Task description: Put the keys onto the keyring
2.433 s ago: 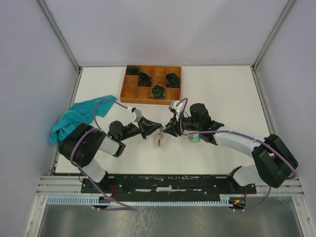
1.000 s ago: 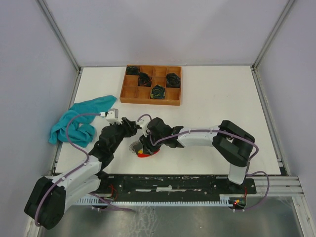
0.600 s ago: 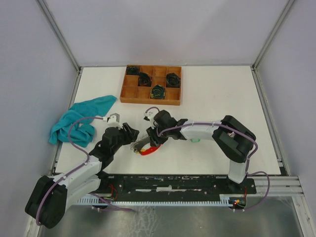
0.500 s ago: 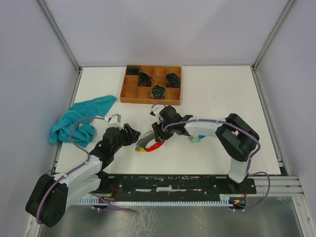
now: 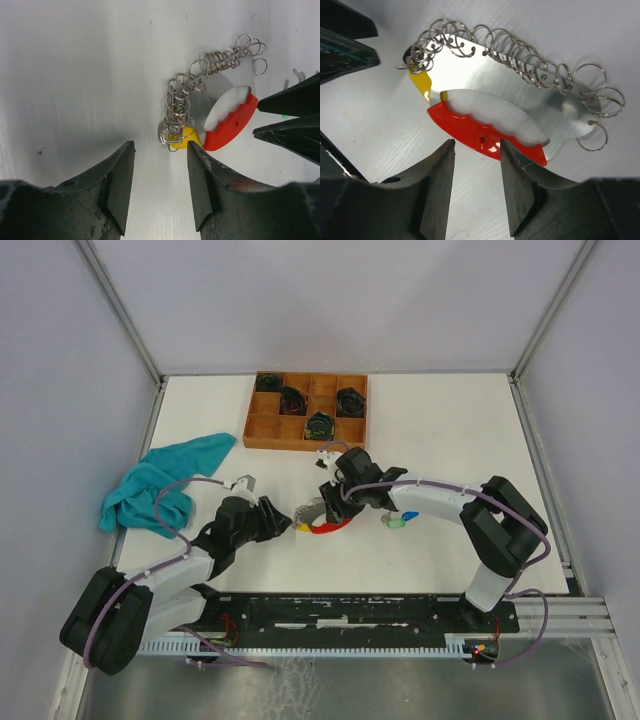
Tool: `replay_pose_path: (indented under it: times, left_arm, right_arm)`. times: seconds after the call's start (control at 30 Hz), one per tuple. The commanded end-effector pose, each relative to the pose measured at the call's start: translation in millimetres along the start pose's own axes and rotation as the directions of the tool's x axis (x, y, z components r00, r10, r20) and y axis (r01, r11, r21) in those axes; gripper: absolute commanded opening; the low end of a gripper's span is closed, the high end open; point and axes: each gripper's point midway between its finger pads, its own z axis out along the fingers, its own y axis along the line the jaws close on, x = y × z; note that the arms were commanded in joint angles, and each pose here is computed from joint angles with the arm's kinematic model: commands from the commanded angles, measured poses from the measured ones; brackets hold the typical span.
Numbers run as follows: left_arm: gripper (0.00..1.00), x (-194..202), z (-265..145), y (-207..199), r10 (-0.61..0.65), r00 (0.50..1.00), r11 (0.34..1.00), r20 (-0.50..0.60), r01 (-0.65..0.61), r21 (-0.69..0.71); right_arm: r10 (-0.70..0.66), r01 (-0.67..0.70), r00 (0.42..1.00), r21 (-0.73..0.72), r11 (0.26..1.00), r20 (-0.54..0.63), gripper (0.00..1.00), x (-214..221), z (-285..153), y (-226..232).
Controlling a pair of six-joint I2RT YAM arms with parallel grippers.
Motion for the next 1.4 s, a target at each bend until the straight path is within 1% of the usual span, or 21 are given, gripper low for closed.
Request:
replay_pose_path:
  times: [0.0,0.17,0.4,0.43,0.47,0.6,0.67,0.77,0.87,0.97,1.13,1.23,1.37]
  left_arm:
    - [0.52,-14,10,-25,0.002,1.000,0.995,0.011,-0.003,0.096]
    - [0.44,-2,21,-32,0.045,0.995,0.991,-0.086,-0.033,0.131]
    - [0.35,14,25,-34,0.051,0.987,0.988,-0.152,-0.028,0.151]
    - [0.32,19,24,-39,0.050,0.983,0.985,-0.174,-0.020,0.170]
    - [0.32,18,24,-39,0.047,0.984,0.985,-0.174,-0.018,0.170]
    - [0.22,24,21,-56,0.052,0.983,0.975,-0.178,-0.012,0.221]
    - [0.20,27,22,-70,0.077,0.982,0.968,-0.174,-0.032,0.250]
    - [0.21,34,24,-93,0.115,0.975,0.952,-0.188,-0.054,0.303]
    - [0.29,40,24,-112,0.142,0.969,0.932,-0.203,-0.061,0.358]
    - [0.34,36,20,-115,0.138,0.973,0.928,-0.187,-0.062,0.367]
    - [0.39,23,13,-93,0.111,0.986,0.959,-0.125,-0.074,0.272]
    - [0.40,14,9,-70,0.054,0.994,0.977,-0.091,-0.034,0.209]
    - [0.42,6,5,-48,-0.007,0.998,0.987,-0.058,0.016,0.162]
  right_arm:
    - [-0.011,0.016,0.995,-0.050,0.999,0.100,0.49,-23,-8,22]
    - [-0.015,0.021,0.994,-0.062,0.998,0.105,0.49,-24,-4,26]
    - [-0.008,0.017,0.993,-0.072,0.997,0.118,0.49,-26,-3,29]
    - [-0.010,0.019,0.993,-0.071,0.997,0.121,0.49,-27,-4,29]
    - [-0.010,0.019,0.993,-0.070,0.997,0.120,0.49,-27,-4,29]
    - [-0.012,0.021,0.992,-0.072,0.997,0.123,0.48,-27,-4,29]
    - [-0.012,0.021,0.992,-0.071,0.997,0.122,0.48,-27,-4,29]
    - [-0.015,0.023,0.993,-0.067,0.997,0.118,0.48,-26,-4,28]
    - [-0.013,0.020,0.993,-0.059,0.998,0.113,0.48,-24,-6,27]
    - [0.002,0.003,0.995,-0.052,0.999,0.101,0.48,-22,-8,26]
    - [0.062,-0.056,0.994,-0.060,0.997,0.094,0.48,-20,-11,30]
    - [0.115,-0.109,0.990,-0.079,0.991,0.084,0.48,-21,-10,39]
    - [0.184,-0.179,0.982,-0.103,0.978,0.048,0.48,-20,1,53]
